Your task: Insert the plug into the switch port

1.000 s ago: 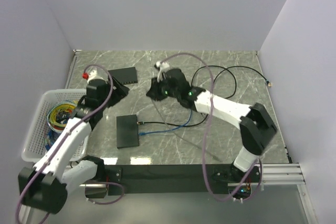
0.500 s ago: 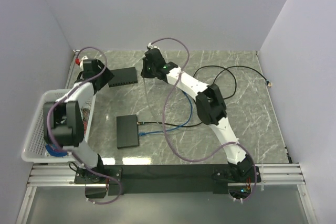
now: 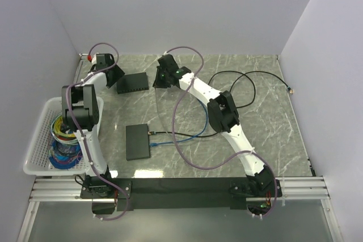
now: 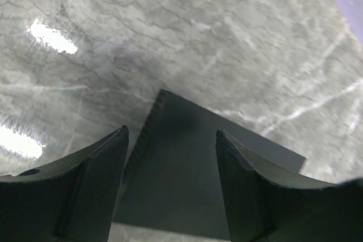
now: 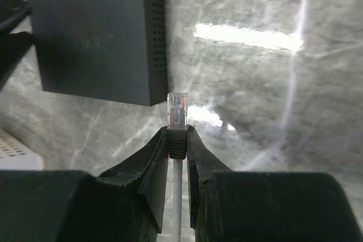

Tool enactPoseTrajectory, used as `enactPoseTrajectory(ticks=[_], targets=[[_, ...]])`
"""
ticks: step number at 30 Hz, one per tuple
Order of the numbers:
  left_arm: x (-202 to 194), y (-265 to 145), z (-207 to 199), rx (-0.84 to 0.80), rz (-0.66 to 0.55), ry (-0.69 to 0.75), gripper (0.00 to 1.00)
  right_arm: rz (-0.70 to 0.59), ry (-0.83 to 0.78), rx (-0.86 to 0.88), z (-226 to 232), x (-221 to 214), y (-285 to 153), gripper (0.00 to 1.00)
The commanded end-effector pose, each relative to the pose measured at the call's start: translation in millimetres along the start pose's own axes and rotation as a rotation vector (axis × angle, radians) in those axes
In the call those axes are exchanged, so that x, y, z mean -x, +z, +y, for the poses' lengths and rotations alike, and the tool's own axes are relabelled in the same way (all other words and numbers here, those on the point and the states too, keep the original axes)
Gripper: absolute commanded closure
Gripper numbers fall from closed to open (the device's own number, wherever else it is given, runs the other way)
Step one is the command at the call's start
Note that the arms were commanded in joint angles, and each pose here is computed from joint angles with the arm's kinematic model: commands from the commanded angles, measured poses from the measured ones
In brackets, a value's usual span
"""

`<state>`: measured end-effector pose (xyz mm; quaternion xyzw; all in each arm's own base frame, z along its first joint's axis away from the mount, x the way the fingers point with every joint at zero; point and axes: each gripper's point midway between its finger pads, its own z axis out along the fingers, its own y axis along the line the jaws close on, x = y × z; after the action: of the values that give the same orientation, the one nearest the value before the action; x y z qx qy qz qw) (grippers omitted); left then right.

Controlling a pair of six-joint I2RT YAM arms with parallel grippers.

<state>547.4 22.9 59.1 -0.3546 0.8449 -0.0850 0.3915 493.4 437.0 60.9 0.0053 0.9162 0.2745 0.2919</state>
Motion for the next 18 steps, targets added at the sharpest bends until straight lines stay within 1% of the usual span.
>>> enactPoseTrajectory(ticks=[1,2,6,8,9,10,11,12,13,14,15,16,17,18], targets=[[9.9,5.5,1.0,0.035,-0.009,0.018,0.33,-0.005,0.047,0.063,16.3,7.5,3.3,1.0],[1.0,6.5,3.2,0.051,0.023,0.026,0.34,-0.004,0.053,0.072,17.9,7.2,3.6,1.0],[-19.6,7.0,-3.8,0.062,0.061,0.07,0.36,-0.01,0.06,0.103,23.7,10.8,0.1,1.0],[-28.4,2.4,-7.3,0.054,0.083,0.074,0.36,0.012,0.056,0.092,15.1,-0.8,0.1,1.0],[-37.9,0.7,-4.0,0.055,0.105,0.07,0.36,-0.032,0.046,0.142,30.4,15.0,-16.6,1.0],[-37.3,-5.4,-6.4,0.044,0.106,0.053,0.36,-0.002,0.045,0.114,15.5,-2.1,-13.8,1.0],[-52.5,-12.2,-19.2,0.02,0.125,0.073,0.36,-0.035,0.027,0.139,25.5,9.3,-32.9,1.0],[-61.3,-21.1,-17.1,0.023,0.137,0.069,0.37,-0.055,0.017,0.154,27.2,12.6,-38.7,1.0],[-68.1,-26.3,-18.5,0.019,0.146,0.078,0.37,-0.028,0.01,0.13,15.4,-1.9,-39.0,1.0],[-88.0,-32.5,-15.5,0.028,0.175,0.1,0.37,-0.057,-0.011,0.142,20.4,8.8,-57.2,1.0],[-91.3,-42.7,-19.6,0.018,0.178,0.092,0.37,-0.066,-0.022,0.141,19.6,9.4,-64.2,1.0],[-100.9,-48.1,-19.7,0.013,0.194,0.096,0.37,-0.049,-0.026,0.106,4.3,-3.5,-65.2,1.0],[-113.2,-55.8,-24.1,-0.002,0.21,0.11,0.37,-0.056,-0.036,0.098,-0.8,-4.7,-72.6,1.0],[-127.7,-67.0,-19.6,-0.01,0.244,0.099,0.38,-0.111,-0.045,0.126,7.5,10.9,-94.5,1.0]])
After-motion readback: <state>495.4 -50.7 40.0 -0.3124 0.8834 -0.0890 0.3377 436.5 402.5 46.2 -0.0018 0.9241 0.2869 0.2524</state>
